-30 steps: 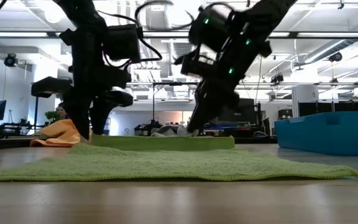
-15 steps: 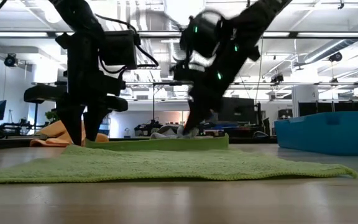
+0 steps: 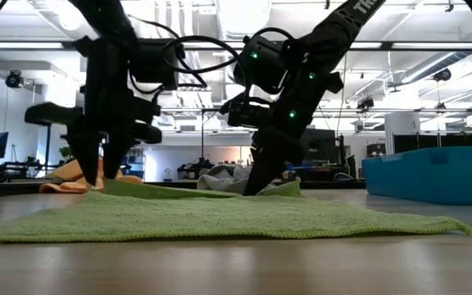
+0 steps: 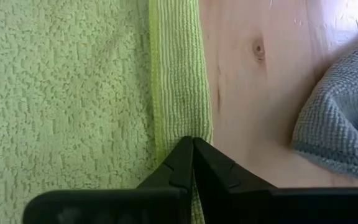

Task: Roll microfiber towels into tight, uniform cylinder then place into a basket
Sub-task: Roll the green towel

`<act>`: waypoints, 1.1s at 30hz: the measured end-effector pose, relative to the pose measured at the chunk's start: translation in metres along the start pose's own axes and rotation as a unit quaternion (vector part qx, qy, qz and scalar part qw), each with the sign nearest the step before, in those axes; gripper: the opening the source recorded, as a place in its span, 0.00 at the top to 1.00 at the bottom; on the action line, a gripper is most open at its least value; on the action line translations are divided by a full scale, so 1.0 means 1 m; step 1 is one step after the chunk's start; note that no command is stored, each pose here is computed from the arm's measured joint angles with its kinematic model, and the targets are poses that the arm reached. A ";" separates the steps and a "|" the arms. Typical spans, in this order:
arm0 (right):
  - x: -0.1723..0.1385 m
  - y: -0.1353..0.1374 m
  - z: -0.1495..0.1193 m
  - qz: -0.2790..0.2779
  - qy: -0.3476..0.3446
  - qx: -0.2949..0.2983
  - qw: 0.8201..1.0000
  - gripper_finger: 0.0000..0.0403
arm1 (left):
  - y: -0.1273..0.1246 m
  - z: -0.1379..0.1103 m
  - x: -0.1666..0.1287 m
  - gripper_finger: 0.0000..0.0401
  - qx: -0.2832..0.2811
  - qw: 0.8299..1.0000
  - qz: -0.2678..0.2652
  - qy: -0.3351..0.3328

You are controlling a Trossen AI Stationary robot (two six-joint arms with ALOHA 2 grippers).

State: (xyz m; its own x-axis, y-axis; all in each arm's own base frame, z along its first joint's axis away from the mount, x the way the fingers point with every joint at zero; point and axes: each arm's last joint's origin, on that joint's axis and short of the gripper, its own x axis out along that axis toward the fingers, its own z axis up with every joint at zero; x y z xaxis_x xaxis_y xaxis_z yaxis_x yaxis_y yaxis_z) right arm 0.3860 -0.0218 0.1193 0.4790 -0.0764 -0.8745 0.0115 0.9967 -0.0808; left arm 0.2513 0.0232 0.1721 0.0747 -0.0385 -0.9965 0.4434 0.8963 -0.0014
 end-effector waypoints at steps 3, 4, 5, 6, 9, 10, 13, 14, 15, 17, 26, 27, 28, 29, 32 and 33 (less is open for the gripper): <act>0.000 0.000 -0.001 0.000 0.003 -0.002 1.000 0.98 | -0.004 -0.006 -0.010 0.74 -0.003 1.000 -0.012 0.019; 0.000 0.000 -0.001 0.000 0.003 -0.002 1.000 0.98 | -0.006 -0.008 -0.014 0.74 -0.006 1.000 -0.012 0.019; 0.000 0.000 -0.001 0.000 0.004 -0.002 1.000 0.98 | -0.006 -0.009 -0.017 0.74 -0.014 1.000 -0.010 0.017; 0.001 0.000 -0.001 0.000 0.004 -0.002 1.000 0.98 | -0.007 -0.010 -0.020 0.74 -0.023 1.000 -0.006 0.010; 0.001 0.000 -0.001 0.000 0.005 -0.002 1.000 0.98 | -0.005 -0.009 -0.026 0.74 -0.060 0.997 0.021 -0.038; 0.001 0.000 -0.001 -0.001 0.005 -0.003 1.000 0.98 | -0.003 -0.007 -0.026 0.74 -0.077 0.995 0.033 -0.062; 0.001 0.000 -0.001 -0.001 0.005 -0.004 1.000 0.98 | 0.008 0.000 -0.022 0.74 -0.145 0.977 0.073 -0.137; 0.001 0.000 -0.001 -0.001 0.005 -0.004 1.000 0.98 | 0.011 0.003 -0.020 0.74 -0.162 0.972 0.081 -0.151; 0.001 0.000 -0.001 0.000 0.006 -0.004 1.000 0.98 | 0.013 0.006 -0.017 0.74 -0.171 0.968 0.085 -0.160; 0.000 0.000 0.000 0.000 0.005 -0.004 1.000 0.98 | 0.014 0.008 -0.007 0.74 -0.174 0.971 0.078 -0.146; -0.001 0.000 0.004 -0.001 0.004 -0.018 1.000 0.98 | 0.016 0.012 0.032 0.74 -0.175 0.981 0.043 -0.067; -0.002 -0.001 0.005 -0.001 0.005 -0.019 1.000 0.98 | 0.016 0.012 0.034 0.74 -0.175 0.982 0.042 -0.063; -0.003 -0.001 0.005 0.000 0.006 -0.019 1.000 0.98 | 0.016 0.012 0.035 0.74 -0.175 0.982 0.041 -0.062; -0.005 -0.001 0.006 0.000 0.008 -0.019 1.000 0.98 | 0.016 0.012 0.035 0.74 -0.175 0.982 0.042 -0.063; -0.015 -0.002 0.007 -0.001 0.009 -0.019 1.000 0.98 | 0.016 0.011 0.034 0.74 -0.175 0.981 0.043 -0.065; -0.019 -0.003 0.008 -0.001 0.008 -0.018 1.000 0.97 | 0.015 0.011 0.034 0.74 -0.175 0.981 0.043 -0.066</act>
State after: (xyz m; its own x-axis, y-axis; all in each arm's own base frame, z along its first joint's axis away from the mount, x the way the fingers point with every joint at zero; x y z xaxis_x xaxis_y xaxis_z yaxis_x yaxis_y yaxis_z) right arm 0.3837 -0.0229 0.1404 0.4650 -0.0790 -0.8818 -0.0198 0.9948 -0.0996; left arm 0.2709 0.0308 0.1396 0.2238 0.0076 -0.9746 0.0984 0.9947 0.0304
